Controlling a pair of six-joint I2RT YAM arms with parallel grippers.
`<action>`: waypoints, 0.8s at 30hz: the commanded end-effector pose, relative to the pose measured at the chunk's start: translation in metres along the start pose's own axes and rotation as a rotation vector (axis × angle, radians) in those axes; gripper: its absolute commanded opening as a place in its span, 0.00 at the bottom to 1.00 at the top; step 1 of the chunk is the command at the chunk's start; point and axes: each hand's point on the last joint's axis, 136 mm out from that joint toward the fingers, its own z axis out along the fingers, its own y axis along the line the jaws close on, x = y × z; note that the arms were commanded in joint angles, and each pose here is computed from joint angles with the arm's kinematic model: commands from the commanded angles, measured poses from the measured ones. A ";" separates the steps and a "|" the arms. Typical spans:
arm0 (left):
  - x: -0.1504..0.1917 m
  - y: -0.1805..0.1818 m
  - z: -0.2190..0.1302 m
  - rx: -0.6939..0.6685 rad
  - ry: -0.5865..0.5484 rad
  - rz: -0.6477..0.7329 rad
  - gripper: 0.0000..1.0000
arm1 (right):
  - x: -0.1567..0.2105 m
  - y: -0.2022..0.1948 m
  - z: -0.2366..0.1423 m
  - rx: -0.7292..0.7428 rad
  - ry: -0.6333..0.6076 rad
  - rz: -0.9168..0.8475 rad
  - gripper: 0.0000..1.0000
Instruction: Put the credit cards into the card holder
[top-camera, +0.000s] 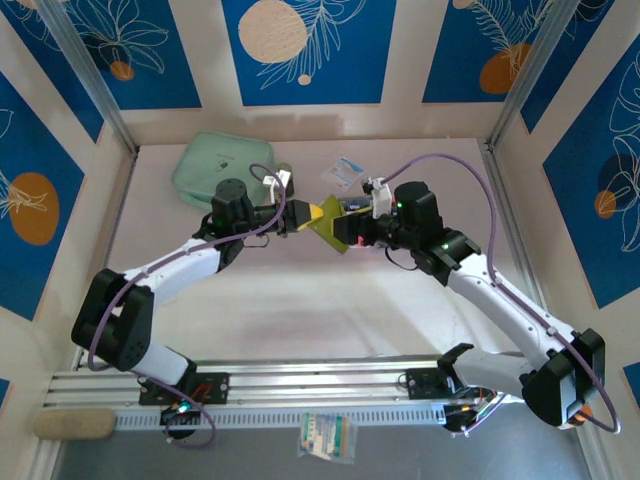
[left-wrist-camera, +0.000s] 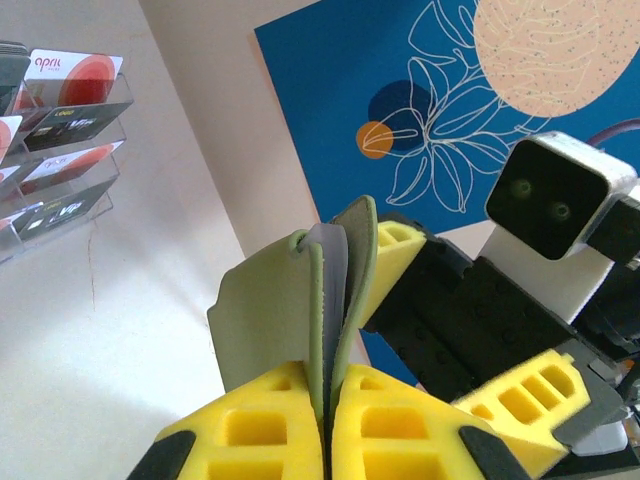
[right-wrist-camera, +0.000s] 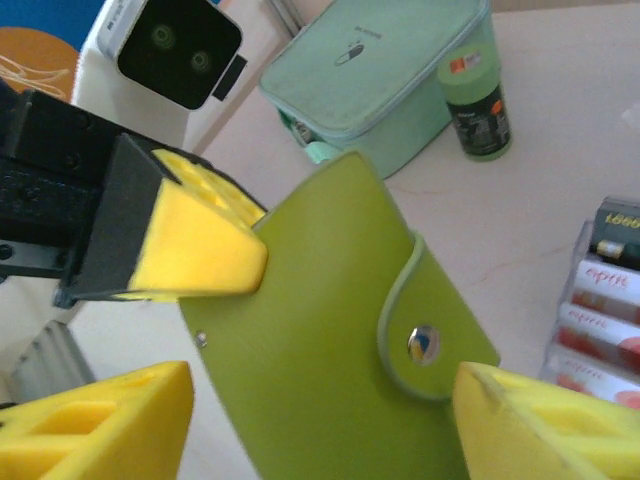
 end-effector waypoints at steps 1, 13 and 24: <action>-0.008 -0.020 -0.003 0.050 -0.001 0.052 0.00 | -0.004 -0.018 0.004 0.114 0.006 -0.075 0.61; -0.005 -0.021 -0.004 0.054 0.004 0.050 0.00 | -0.007 -0.038 0.015 0.208 0.003 -0.100 0.27; -0.002 -0.022 -0.005 0.073 0.005 0.042 0.00 | -0.004 -0.086 0.009 0.326 -0.002 -0.013 0.00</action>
